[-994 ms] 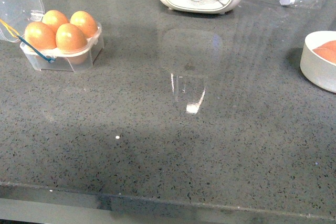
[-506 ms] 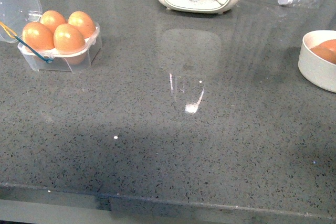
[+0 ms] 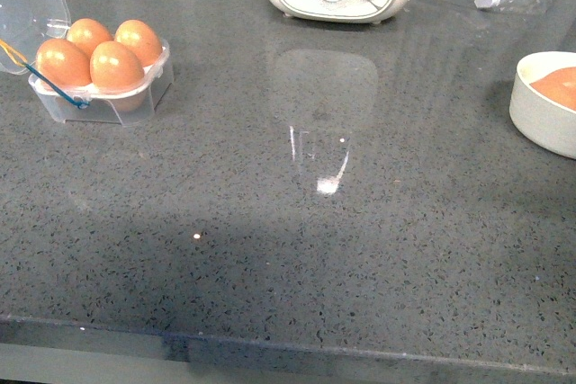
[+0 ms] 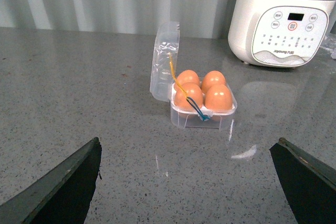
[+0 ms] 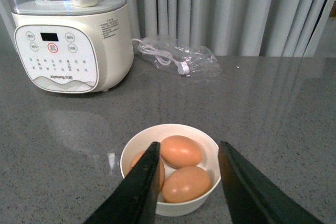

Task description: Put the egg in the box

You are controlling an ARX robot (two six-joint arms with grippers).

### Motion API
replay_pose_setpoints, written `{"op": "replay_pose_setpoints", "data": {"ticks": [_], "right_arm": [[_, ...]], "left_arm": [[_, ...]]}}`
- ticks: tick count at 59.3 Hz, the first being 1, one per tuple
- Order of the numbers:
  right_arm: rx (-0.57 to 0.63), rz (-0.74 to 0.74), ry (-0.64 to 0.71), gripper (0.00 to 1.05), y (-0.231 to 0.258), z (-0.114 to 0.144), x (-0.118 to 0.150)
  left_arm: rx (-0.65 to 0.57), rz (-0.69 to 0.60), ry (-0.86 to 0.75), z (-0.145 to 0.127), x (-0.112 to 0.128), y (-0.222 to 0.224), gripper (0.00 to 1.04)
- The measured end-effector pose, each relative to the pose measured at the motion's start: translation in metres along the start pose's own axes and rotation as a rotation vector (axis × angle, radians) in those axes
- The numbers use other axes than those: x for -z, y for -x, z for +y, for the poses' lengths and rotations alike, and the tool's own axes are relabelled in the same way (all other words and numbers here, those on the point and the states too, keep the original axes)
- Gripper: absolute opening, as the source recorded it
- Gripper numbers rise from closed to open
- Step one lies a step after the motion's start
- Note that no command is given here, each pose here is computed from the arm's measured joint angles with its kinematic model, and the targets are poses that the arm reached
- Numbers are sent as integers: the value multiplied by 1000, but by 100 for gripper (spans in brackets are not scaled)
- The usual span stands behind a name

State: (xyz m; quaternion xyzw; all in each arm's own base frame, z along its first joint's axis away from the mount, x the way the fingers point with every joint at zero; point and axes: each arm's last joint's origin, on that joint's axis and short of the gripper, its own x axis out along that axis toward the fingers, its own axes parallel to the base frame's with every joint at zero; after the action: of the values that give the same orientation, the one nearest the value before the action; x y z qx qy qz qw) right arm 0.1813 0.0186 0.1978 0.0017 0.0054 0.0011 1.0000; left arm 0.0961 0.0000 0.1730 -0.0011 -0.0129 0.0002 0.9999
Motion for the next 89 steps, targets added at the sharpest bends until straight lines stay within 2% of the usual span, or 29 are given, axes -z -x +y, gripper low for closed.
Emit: {"op": "replay_pose_setpoints", "data": {"ticks": [4,12,22,48,89], "right_arm": [[0,-2,0,22,8,-3,5],[-6,-1,4,3,18,-7,10],[5,0,3,3,29,-18,17],[2,-11,3,3,49,-18,32],[2,-19,3,3,69,-18,30]], "left_arm": [[0,0,0,0,0,0,98],[0,0,0,0,0,0,98],[0,0,0,0,0,0,98],[0,0,0,0,0,0,98],[0,0,0,0,0,0,98]]}}
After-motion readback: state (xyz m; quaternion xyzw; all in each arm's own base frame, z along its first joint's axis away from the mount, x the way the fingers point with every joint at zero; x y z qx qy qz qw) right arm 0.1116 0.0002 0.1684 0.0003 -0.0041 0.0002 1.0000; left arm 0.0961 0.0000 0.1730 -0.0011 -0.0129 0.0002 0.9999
